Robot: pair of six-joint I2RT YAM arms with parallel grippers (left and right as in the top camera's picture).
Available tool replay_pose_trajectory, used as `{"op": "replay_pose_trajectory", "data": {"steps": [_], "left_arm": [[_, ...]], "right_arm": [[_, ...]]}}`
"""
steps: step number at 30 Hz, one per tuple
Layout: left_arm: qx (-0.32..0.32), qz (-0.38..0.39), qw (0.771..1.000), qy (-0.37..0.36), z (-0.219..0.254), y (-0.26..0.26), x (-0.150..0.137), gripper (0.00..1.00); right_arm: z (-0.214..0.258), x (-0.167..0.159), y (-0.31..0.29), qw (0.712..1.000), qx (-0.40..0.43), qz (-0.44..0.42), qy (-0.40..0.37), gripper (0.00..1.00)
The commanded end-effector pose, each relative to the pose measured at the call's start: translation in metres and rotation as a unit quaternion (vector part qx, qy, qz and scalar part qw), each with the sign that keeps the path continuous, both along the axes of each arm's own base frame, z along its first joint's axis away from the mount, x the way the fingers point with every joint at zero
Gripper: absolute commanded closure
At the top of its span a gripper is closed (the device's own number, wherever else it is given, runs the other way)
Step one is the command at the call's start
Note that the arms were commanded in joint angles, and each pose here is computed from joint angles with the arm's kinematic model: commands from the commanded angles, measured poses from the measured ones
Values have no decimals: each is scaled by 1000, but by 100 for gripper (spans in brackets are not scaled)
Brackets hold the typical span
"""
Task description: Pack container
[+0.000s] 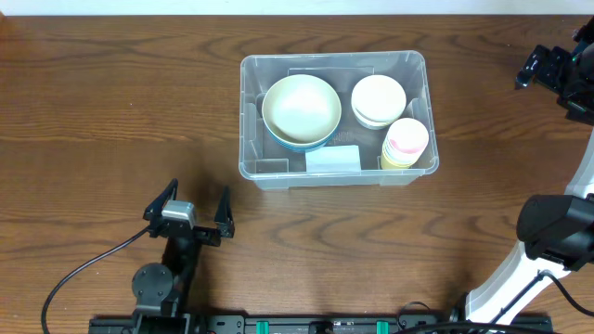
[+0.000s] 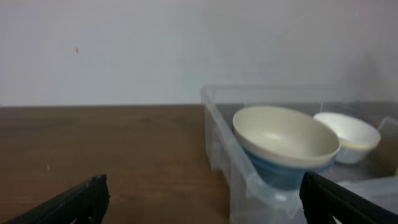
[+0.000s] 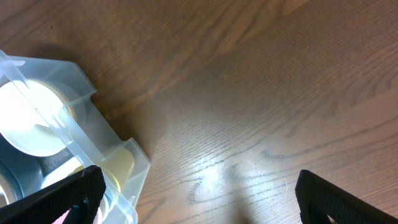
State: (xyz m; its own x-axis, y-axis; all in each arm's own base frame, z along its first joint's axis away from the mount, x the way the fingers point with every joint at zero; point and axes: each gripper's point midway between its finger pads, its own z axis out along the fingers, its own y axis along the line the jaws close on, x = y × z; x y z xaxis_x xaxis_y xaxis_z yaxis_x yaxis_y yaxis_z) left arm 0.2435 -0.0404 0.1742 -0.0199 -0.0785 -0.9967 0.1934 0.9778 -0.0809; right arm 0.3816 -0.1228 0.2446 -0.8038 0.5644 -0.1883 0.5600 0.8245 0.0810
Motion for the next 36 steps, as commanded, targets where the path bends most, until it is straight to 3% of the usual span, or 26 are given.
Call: {"op": "replay_pose_trajectory", "data": {"steps": [1, 6, 36], "left_arm": [[31, 3, 999, -6, -1, 2, 0, 2], [37, 5, 997, 66, -36, 5, -2, 2], [37, 5, 997, 62, -34, 4, -2, 2]], "right_arm": [[14, -2, -1, 1000, -10, -8, -19, 1], [14, -2, -1, 1000, -10, -8, -19, 1], [14, -2, -1, 1000, -10, -8, -19, 1]]}}
